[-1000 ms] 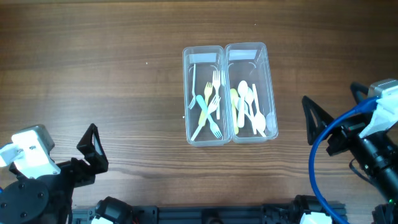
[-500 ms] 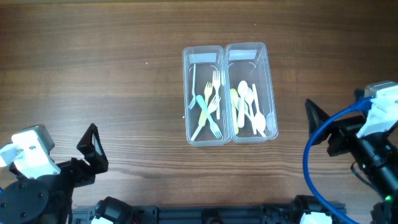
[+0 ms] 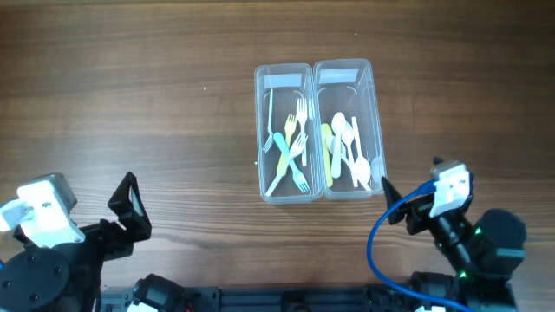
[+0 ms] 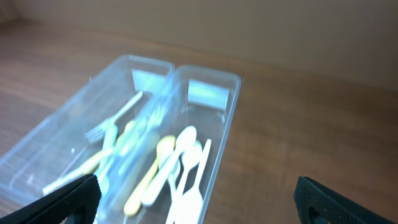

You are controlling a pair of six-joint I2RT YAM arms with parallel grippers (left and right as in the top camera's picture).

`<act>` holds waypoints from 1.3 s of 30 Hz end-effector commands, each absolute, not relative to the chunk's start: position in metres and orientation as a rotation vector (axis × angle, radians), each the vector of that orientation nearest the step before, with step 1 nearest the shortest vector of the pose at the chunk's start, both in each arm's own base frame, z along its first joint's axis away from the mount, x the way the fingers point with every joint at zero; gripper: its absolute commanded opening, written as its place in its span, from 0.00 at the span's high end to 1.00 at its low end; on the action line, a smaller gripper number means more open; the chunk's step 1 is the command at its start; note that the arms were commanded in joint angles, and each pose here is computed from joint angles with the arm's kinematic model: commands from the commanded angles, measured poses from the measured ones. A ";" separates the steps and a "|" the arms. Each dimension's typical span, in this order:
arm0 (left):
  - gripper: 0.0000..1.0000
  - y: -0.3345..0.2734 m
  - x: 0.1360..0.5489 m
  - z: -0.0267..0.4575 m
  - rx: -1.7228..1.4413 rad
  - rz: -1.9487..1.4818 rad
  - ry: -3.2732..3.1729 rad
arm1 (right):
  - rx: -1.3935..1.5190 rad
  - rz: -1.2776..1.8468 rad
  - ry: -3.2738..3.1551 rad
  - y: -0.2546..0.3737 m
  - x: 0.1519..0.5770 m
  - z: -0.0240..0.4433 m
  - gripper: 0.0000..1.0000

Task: Pack container

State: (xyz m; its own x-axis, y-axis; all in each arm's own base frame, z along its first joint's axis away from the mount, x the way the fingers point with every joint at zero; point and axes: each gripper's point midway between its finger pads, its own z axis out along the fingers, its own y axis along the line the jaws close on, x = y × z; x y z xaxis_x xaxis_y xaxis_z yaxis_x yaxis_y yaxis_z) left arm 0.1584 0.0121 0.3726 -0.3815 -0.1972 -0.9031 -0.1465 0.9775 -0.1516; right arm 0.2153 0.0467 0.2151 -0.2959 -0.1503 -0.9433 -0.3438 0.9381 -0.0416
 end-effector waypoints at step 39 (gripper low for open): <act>0.00 0.015 0.159 0.372 -0.253 -0.031 1.968 | -0.398 0.199 1.799 0.052 0.216 0.141 0.00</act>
State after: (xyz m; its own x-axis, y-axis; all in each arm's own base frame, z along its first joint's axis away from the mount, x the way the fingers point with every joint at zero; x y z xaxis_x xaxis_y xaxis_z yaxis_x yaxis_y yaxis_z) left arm 0.1584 0.0122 0.3724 -0.3820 -0.1969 -0.9029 -0.1469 0.9776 -0.1510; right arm 0.2173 0.0475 0.1391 -0.2387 -0.1592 -0.9579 -0.3472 0.9352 -0.0689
